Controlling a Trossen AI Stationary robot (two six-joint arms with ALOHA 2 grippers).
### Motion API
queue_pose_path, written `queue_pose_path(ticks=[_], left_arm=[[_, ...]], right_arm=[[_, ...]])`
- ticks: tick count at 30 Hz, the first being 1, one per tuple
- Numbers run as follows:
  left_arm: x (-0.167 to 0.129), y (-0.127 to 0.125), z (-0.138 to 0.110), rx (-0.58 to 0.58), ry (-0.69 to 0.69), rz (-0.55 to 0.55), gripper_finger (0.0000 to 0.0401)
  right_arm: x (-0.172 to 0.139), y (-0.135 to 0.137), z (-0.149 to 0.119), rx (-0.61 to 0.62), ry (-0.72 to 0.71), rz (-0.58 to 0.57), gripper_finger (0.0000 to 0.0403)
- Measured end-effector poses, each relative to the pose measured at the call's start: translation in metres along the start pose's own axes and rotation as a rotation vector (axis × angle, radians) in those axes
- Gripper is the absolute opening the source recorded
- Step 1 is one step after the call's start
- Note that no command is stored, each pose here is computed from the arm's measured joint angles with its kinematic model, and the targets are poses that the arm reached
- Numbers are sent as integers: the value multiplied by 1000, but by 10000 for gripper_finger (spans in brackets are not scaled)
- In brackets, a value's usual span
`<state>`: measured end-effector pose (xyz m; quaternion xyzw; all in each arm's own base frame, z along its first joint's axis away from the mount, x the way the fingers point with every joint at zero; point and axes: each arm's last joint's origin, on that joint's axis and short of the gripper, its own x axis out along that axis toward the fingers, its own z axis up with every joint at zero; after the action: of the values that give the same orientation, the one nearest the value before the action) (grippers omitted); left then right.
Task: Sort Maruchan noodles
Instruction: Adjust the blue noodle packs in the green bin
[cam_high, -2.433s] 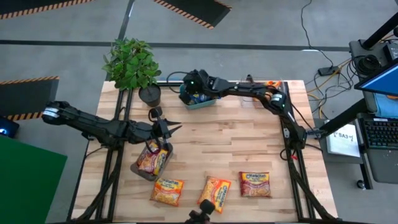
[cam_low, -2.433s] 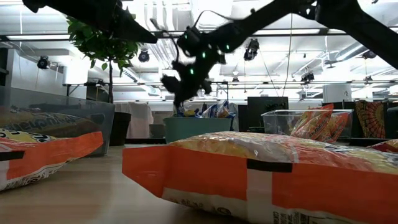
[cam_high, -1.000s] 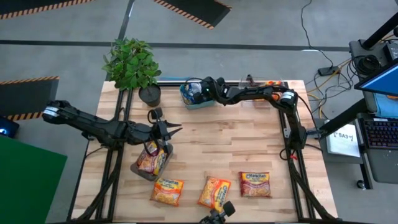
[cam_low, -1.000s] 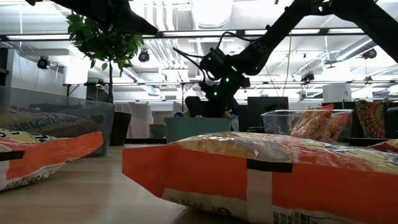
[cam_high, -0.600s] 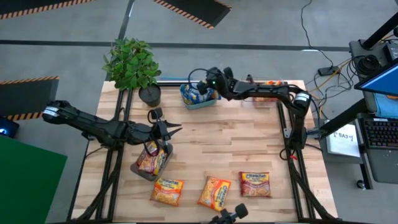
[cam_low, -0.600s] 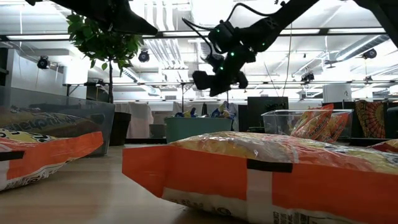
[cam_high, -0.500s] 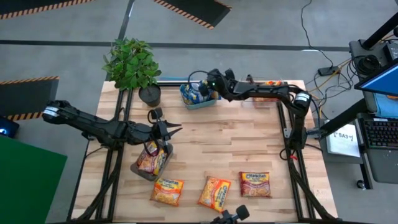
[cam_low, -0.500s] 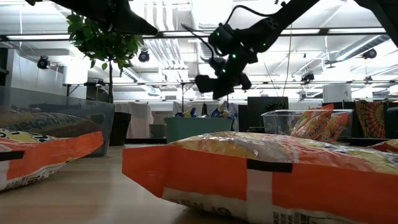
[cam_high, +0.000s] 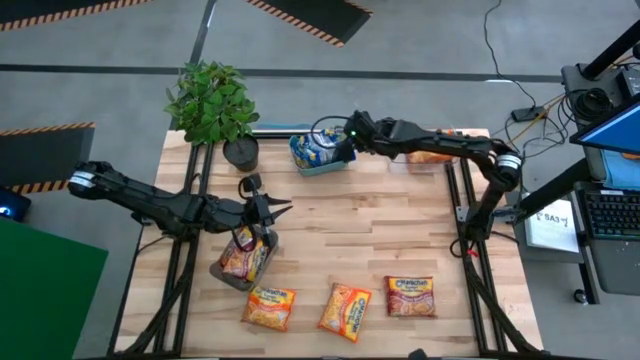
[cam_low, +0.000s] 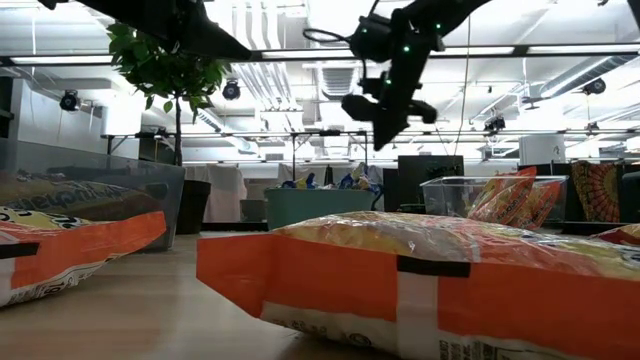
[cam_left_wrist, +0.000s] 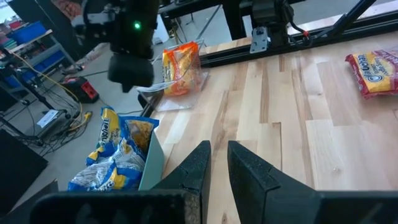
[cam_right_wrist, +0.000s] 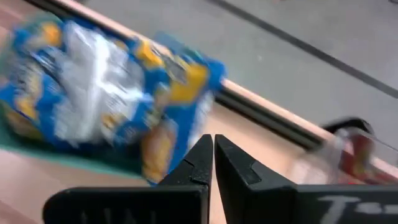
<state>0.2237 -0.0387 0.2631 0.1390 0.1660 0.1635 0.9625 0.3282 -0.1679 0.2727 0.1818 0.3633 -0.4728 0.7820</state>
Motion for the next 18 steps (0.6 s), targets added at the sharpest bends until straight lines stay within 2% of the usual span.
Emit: queue_pose_path(ticks=[3, 8, 13, 18], left_arm=[[0, 0, 0, 0, 0, 0, 37], [0, 0, 0, -1, -2, 0, 37], [0, 0, 0, -2, -3, -1, 37], [0, 0, 0, -2, -3, -2, 37]], right_arm=[[5, -1, -6, -11, 30, -15, 9], [28, 8, -15, -10, 83, 57, 9], [52, 15, -16, 11, 90, 115, 9], [66, 19, -18, 18, 80, 120, 9]])
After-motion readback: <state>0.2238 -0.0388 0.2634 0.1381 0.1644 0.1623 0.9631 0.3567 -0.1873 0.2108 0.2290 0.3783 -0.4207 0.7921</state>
